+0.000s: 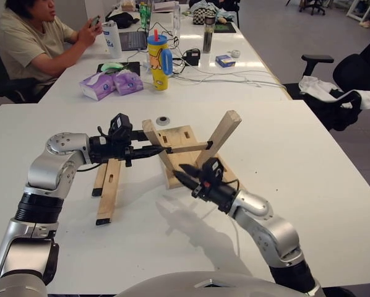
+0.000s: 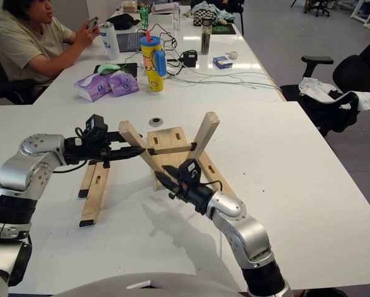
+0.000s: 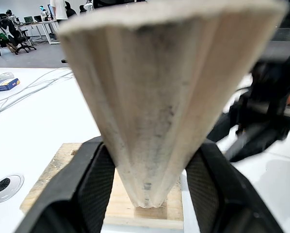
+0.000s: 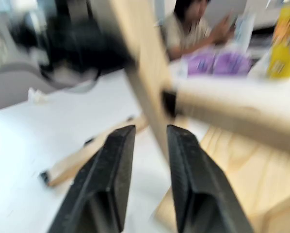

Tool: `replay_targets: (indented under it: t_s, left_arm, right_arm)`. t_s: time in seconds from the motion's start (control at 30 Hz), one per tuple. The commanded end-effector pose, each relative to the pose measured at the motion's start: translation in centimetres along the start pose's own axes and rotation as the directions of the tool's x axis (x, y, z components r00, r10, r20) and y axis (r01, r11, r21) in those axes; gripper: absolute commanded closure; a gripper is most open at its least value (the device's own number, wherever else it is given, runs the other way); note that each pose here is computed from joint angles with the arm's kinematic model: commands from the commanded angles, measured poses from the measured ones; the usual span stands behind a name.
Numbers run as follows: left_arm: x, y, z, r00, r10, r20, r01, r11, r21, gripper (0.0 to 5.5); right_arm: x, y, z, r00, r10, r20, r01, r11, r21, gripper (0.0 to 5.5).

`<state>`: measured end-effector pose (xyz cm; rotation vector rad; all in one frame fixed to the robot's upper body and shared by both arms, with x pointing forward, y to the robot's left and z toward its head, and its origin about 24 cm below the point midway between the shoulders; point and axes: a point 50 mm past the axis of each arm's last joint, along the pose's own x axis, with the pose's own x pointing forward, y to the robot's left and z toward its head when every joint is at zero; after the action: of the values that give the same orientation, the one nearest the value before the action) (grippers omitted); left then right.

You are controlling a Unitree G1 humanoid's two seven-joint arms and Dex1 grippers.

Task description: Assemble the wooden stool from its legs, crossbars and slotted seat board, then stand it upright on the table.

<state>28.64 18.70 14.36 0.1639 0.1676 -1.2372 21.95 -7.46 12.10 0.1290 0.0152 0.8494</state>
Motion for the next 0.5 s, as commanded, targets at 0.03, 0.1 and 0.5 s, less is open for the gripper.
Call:
replay_targets:
  t_s: [0.03,0.1,0.5]
  left_arm:
    - [0.5,-0.7,-3.1,0.993,-0.028,-0.117,0.012,0.991,-0.133,3.44]
    - [0.8,-0.6,-3.0,0.993,-0.035,-0.117,0.02,0.991,-0.129,3.44]
    - [0.7,-1.6,-3.8,0.996,0.036,-0.082,-0.048,0.988,-0.144,3.44]
  right_arm:
    - [2.5,-0.9,5.0,0.97,-0.136,0.201,0.175,0.965,-0.195,5.04]
    - [3.8,-1.7,3.2,0.972,-0.203,0.121,0.227,0.943,-0.245,5.43]
    - [2.6,-2.3,-3.9,0.978,-0.18,-0.109,0.159,0.971,-0.179,5.5]
